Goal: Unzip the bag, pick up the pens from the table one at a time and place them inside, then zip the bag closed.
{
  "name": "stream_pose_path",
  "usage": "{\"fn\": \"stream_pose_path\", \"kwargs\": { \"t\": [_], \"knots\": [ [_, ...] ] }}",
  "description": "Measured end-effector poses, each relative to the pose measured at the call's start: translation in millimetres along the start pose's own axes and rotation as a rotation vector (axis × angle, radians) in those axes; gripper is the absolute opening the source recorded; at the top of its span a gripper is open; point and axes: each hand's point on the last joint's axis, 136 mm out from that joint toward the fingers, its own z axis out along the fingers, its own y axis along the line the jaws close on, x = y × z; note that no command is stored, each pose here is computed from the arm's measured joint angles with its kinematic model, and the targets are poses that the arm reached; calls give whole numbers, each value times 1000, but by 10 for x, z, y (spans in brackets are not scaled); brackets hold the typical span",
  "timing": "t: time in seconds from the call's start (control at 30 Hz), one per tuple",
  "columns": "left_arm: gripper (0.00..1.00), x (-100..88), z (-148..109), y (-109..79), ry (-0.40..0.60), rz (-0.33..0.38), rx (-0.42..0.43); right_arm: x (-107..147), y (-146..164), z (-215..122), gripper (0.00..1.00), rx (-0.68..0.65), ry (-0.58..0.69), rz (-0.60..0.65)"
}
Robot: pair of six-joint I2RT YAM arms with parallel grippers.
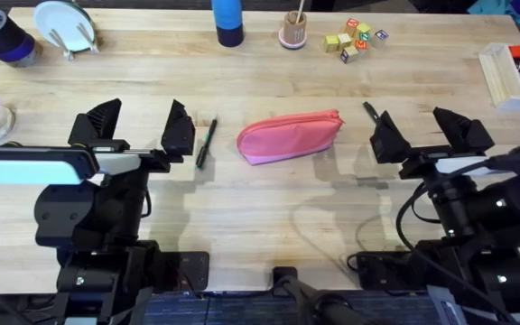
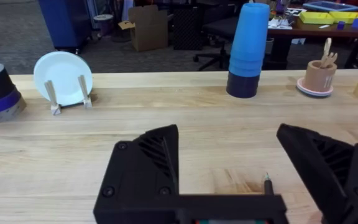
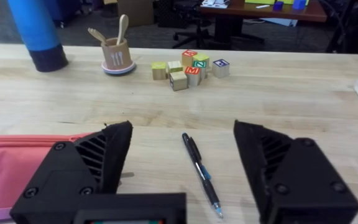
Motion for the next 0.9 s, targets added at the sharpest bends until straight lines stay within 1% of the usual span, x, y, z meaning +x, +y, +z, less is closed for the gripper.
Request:
{"fn": "stream_pose_path", "kwargs": {
  "t": [0.63,0.67,0.73,0.77,0.83,0.9],
  "knots": [
    [993,-27,-1,-1,-9,0,0,12,0,-1,996,0,6,0],
    [993,-7,-2,-1,1,0,1,10,5,-1,996,-3,5,0],
    [993,73,-23,-1,58,-1,0,3,14,-4,997,-8,6,0],
    [993,74,-43,-1,81,-1,0,1,21,-11,997,-12,13,1],
    [993,2,-92,-1,114,3,0,15,28,-35,996,-15,51,2],
    [993,-178,-153,-2,133,8,0,9,29,-70,995,-16,103,5]
  ]
}}
